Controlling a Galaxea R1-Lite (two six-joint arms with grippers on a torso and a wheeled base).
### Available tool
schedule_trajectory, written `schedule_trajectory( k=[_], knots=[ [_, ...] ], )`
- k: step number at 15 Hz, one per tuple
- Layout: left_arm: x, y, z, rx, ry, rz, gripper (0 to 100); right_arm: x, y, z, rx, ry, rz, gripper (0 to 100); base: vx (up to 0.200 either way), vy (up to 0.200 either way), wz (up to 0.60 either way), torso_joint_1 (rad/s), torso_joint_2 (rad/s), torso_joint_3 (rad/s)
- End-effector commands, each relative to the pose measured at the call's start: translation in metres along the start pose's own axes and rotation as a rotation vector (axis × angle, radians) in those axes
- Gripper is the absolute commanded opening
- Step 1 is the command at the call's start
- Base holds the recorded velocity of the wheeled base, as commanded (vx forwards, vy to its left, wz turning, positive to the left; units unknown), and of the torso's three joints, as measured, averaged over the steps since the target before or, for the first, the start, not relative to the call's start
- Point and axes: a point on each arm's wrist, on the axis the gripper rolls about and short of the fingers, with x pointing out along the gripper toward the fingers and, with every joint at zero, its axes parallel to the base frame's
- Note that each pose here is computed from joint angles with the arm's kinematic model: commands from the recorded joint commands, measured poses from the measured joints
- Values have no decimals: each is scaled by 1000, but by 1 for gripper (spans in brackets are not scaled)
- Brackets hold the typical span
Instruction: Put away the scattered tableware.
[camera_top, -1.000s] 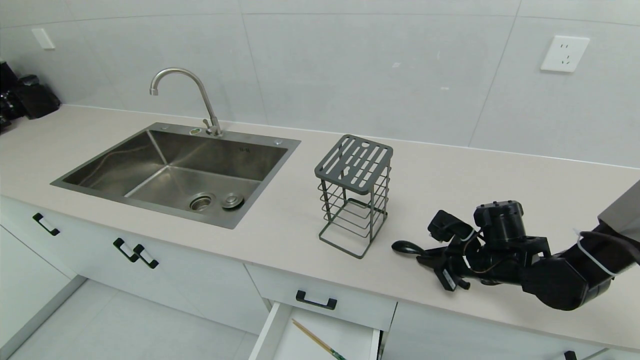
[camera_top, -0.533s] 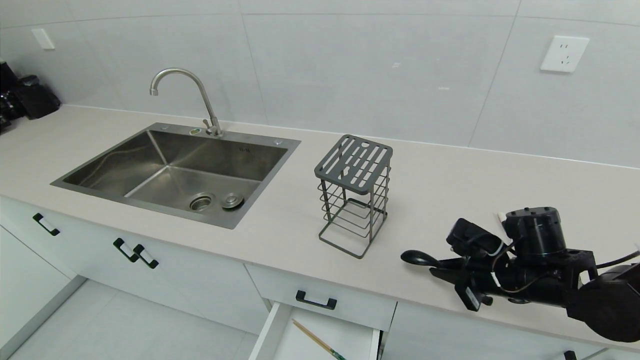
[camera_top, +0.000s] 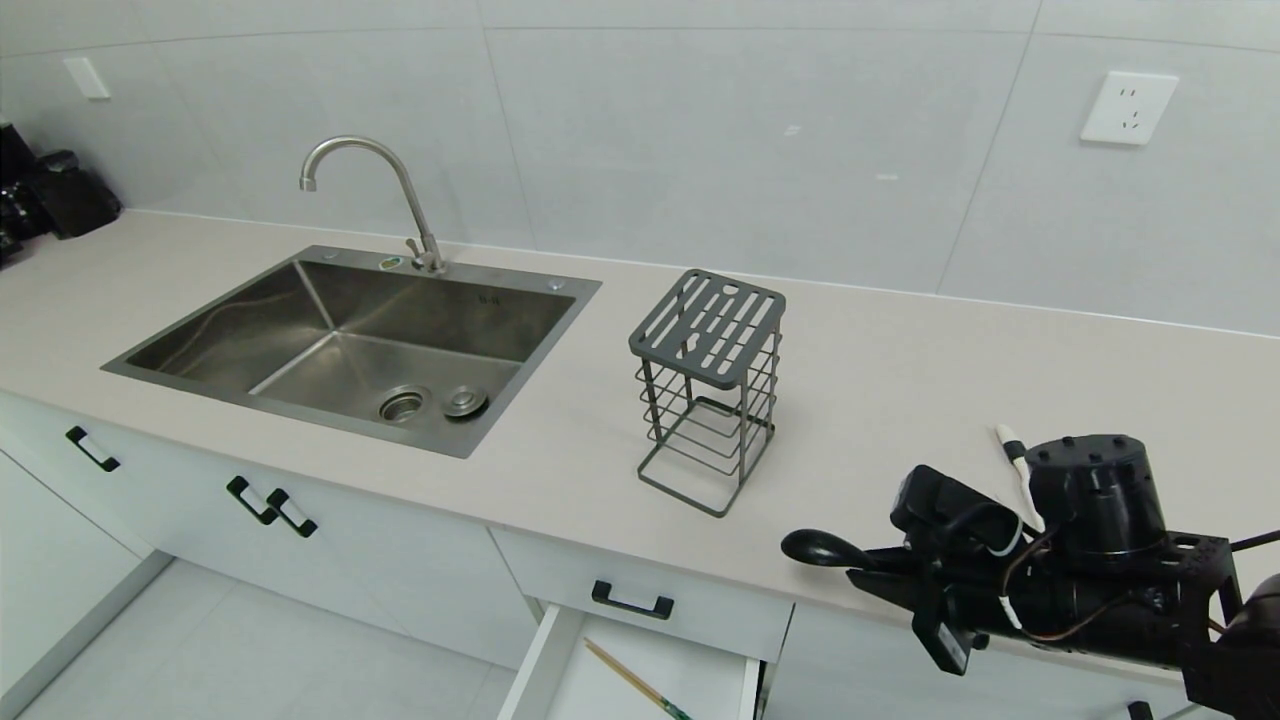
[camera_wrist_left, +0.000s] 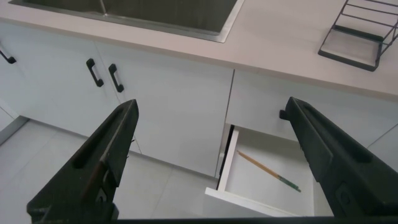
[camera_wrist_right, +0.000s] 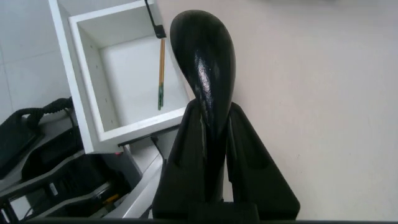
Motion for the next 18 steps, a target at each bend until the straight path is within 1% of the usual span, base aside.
schedule_trajectory(
  k=[1, 4, 8, 10, 11, 13, 14, 15, 16, 17, 18],
  knots=[
    [0, 0, 0, -1, -1, 1, 100, -1, 6, 5, -13, -17, 17, 0, 0, 0, 0, 0, 0, 0],
    [0, 0, 0, -1, -1, 1, 100, 2, 16, 11, -18, -37, 48, 0, 0, 0, 0, 0, 0, 0],
    [0, 0, 0, -1, -1, 1, 100, 9, 44, 30, -4, -79, 115, 0, 0, 0, 0, 0, 0, 0],
    [0, 0, 0, -1, -1, 1, 100, 11, 51, 31, -10, -76, 139, 0, 0, 0, 0, 0, 0, 0],
    [0, 0, 0, -1, -1, 1, 100, 11, 51, 31, -10, -76, 139, 0, 0, 0, 0, 0, 0, 0],
    [0, 0, 0, -1, -1, 1, 100, 15, 67, 36, -22, -86, 205, 0, 0, 0, 0, 0, 0, 0],
    [0, 0, 0, -1, -1, 1, 100, 16, 76, 44, -12, -107, 233, 0, 0, 0, 0, 0, 0, 0],
    [0, 0, 0, -1, -1, 1, 100, 17, 80, 49, 4, -120, 248, 0, 0, 0, 0, 0, 0, 0],
    [0, 0, 0, -1, -1, 1, 100, 19, 90, 60, 71, -136, 277, 0, 0, 0, 0, 0, 0, 0],
    [0, 0, 0, -1, -1, 1, 100, 20, 98, 64, 138, -133, 293, 0, 0, 0, 0, 0, 0, 0],
    [0, 0, 0, -1, -1, 1, 100, 22, 104, 64, 190, -117, 282, 0, 0, 0, 0, 0, 0, 0]
  ],
)
